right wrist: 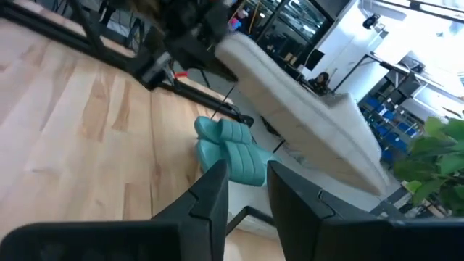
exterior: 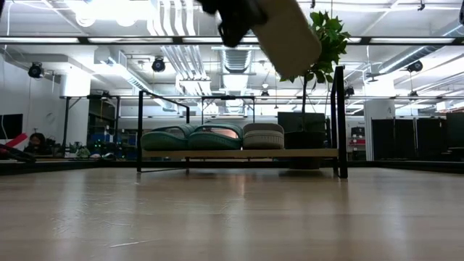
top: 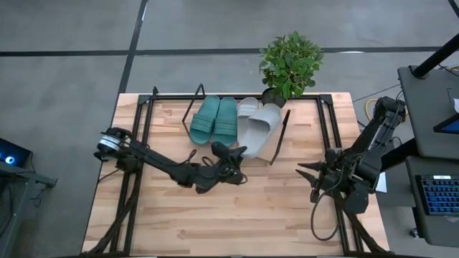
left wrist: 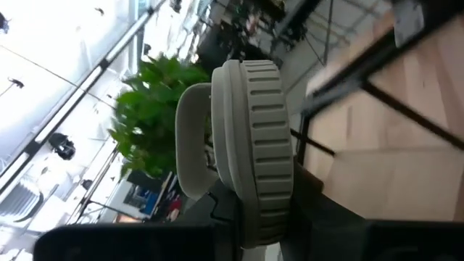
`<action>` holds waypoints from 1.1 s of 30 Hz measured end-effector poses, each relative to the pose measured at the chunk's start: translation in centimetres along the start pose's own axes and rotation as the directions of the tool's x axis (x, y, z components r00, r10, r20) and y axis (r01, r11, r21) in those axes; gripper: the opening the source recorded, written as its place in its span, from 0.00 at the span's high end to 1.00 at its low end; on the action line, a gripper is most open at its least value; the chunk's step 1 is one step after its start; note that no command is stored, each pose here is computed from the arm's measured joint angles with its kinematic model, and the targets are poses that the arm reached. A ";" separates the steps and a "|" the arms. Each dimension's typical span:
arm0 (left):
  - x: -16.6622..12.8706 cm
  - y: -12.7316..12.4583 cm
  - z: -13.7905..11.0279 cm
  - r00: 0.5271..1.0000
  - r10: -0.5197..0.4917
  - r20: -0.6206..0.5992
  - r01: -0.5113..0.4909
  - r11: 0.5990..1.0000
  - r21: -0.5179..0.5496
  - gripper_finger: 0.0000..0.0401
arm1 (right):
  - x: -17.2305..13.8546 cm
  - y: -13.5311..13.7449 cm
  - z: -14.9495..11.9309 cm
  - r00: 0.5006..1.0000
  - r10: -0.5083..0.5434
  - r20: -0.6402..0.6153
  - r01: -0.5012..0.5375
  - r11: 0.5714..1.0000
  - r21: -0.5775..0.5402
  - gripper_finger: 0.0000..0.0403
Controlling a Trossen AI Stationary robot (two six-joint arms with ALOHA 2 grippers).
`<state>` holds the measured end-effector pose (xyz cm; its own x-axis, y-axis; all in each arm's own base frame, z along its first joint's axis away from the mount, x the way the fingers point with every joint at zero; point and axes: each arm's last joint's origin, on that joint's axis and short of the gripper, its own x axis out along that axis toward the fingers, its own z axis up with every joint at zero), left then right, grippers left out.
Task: Pick and place slides into the shelf
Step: Put the gray slipper on the shelf
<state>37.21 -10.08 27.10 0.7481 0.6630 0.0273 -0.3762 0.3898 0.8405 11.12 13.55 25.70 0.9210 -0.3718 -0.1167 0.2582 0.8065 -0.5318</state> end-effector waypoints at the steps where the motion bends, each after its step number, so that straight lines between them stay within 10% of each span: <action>1: 0.4 -0.5 -0.2 1.000 -0.001 -0.013 0.001 1.000 0.014 0.92 | 0.1 0.3 -0.2 1.000 0.000 -0.003 0.000 1.000 -0.009 0.78; 33: 6.4 -8.3 -1.5 0.987 0.000 -0.159 0.027 0.986 0.168 0.92 | 0.1 0.8 0.2 1.000 0.000 -0.006 0.000 0.999 -0.048 0.81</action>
<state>44.29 -8.08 19.46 0.6517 0.7563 -0.0586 -0.2593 0.2947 0.9197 11.51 14.26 25.43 0.9192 -0.3745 -0.1214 0.2439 0.7838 -0.5712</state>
